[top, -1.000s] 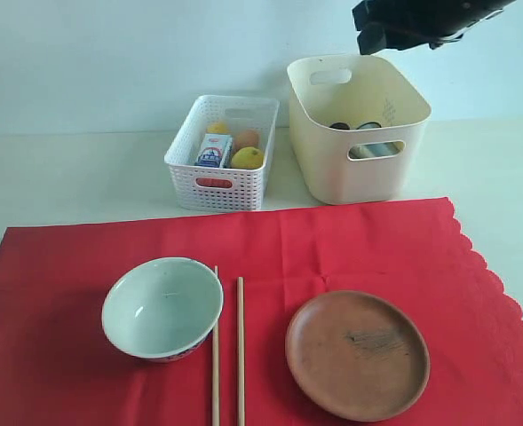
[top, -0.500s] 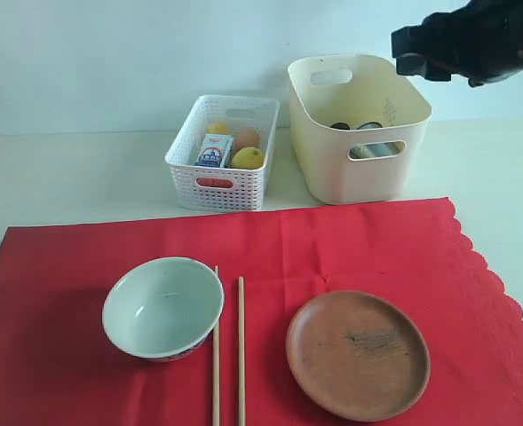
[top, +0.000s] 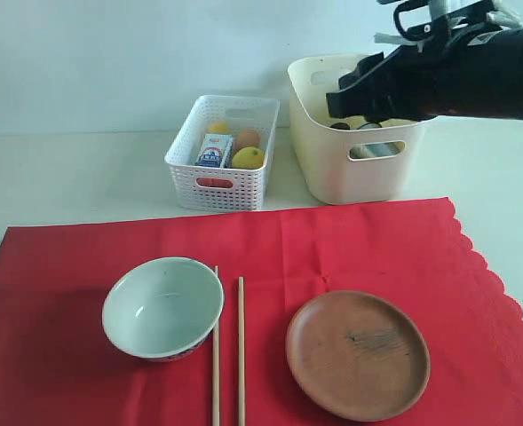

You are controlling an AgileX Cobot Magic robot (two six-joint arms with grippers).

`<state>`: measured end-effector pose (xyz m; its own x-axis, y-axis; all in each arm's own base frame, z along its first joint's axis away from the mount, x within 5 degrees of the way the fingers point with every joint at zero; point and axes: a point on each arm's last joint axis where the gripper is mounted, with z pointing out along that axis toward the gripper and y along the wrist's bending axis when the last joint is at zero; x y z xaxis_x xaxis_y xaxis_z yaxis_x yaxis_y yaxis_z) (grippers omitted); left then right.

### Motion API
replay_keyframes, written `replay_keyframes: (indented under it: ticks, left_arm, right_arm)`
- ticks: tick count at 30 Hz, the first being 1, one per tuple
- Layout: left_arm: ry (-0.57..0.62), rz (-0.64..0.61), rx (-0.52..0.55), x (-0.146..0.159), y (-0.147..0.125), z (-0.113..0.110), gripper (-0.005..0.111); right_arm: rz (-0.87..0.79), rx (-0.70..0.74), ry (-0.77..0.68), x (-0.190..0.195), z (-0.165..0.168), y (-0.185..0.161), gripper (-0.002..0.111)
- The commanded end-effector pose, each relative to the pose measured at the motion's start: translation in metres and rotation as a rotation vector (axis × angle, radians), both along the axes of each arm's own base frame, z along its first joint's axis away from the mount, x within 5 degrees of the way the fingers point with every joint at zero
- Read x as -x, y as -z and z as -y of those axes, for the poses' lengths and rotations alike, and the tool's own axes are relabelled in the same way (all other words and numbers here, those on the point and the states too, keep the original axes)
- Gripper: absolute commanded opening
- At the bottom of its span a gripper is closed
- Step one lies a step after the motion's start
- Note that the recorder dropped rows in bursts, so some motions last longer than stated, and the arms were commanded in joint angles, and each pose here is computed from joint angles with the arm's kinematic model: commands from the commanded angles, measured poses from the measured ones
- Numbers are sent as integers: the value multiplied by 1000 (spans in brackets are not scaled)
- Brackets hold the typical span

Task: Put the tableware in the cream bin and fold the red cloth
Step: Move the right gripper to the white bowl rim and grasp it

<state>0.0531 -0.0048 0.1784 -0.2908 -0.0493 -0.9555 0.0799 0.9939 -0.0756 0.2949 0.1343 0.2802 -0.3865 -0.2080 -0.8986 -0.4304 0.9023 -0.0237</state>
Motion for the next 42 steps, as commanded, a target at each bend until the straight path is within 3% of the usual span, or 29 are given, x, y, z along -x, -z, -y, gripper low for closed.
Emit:
replay_keyframes:
  ticks: [1, 9, 21, 33, 42]
  left_arm:
    - [8, 19, 13, 0, -3, 1, 0]
    - [8, 19, 13, 0, -3, 1, 0]
    - [8, 19, 13, 0, -3, 1, 0]
    - [8, 19, 13, 0, -3, 1, 0]
    - [8, 19, 13, 0, -3, 1, 0]
  right_arm:
    - [34, 37, 3, -5, -5, 7, 45]
    - [24, 42, 3, -7, -6, 11, 45]
    - [-238, 70, -259, 10, -24, 10, 45]
    - [-305, 111, -320, 9, -28, 25, 49]
    - [-441, 137, -465, -4, -82, 59, 54]
